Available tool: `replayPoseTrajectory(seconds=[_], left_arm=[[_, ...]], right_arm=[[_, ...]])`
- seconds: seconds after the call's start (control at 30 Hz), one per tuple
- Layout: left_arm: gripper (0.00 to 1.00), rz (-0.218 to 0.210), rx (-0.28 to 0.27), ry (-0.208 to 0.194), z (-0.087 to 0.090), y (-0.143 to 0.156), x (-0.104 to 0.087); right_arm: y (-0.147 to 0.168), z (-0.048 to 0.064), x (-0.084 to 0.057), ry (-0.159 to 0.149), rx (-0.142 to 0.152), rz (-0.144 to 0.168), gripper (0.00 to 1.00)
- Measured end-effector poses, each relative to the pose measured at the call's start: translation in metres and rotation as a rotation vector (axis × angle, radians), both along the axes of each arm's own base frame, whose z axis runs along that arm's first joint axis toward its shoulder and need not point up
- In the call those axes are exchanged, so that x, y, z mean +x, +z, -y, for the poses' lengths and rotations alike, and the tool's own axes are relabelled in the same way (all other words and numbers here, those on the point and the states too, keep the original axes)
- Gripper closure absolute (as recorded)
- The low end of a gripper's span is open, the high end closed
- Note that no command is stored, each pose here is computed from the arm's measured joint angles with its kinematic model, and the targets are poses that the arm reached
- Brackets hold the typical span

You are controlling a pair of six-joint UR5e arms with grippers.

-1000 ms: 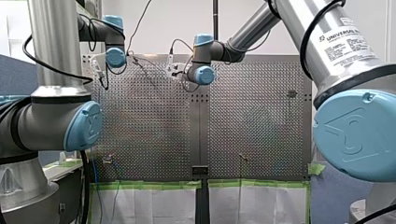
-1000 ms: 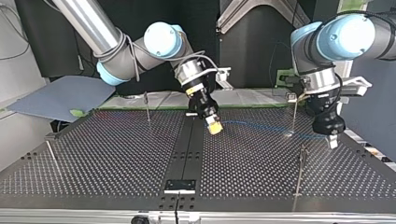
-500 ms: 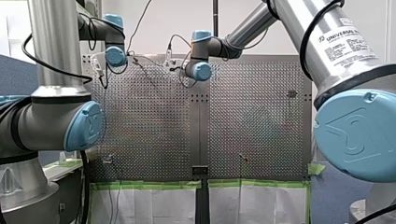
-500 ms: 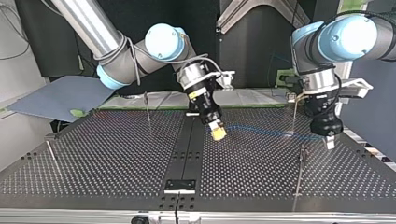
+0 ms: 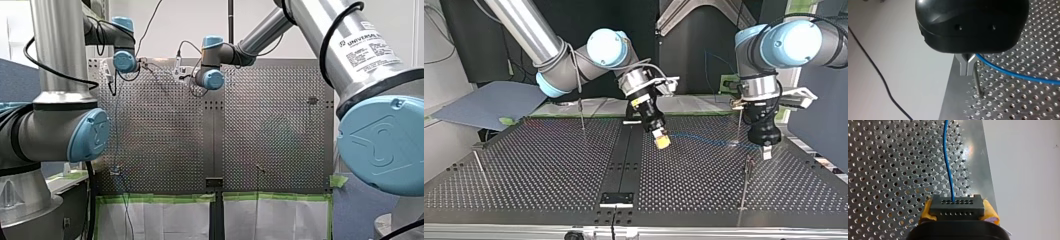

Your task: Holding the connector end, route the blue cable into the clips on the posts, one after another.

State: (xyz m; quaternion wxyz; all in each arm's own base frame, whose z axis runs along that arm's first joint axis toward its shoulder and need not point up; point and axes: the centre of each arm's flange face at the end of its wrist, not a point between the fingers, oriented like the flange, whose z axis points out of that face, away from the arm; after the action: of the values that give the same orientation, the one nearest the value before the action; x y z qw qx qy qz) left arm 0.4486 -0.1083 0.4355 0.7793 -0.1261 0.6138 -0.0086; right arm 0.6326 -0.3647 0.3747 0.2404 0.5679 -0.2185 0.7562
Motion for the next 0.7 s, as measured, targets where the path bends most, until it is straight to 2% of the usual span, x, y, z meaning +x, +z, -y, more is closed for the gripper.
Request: replayPoseTrajectory(seconds=[0.4, 0.7], left_arm=[[1.0, 0.003, 0.004, 0.014, -0.004, 0.007, 0.009], [1.0, -0.013, 0.006, 0.019, -0.006, 0.0, 0.018]], right_arm=[[0.004, 0.001, 0.013, 0.004, 0.0, 0.003, 1.0], [0.012, 0.001, 0.018, 0.008, -0.009, 0.014, 1.0]])
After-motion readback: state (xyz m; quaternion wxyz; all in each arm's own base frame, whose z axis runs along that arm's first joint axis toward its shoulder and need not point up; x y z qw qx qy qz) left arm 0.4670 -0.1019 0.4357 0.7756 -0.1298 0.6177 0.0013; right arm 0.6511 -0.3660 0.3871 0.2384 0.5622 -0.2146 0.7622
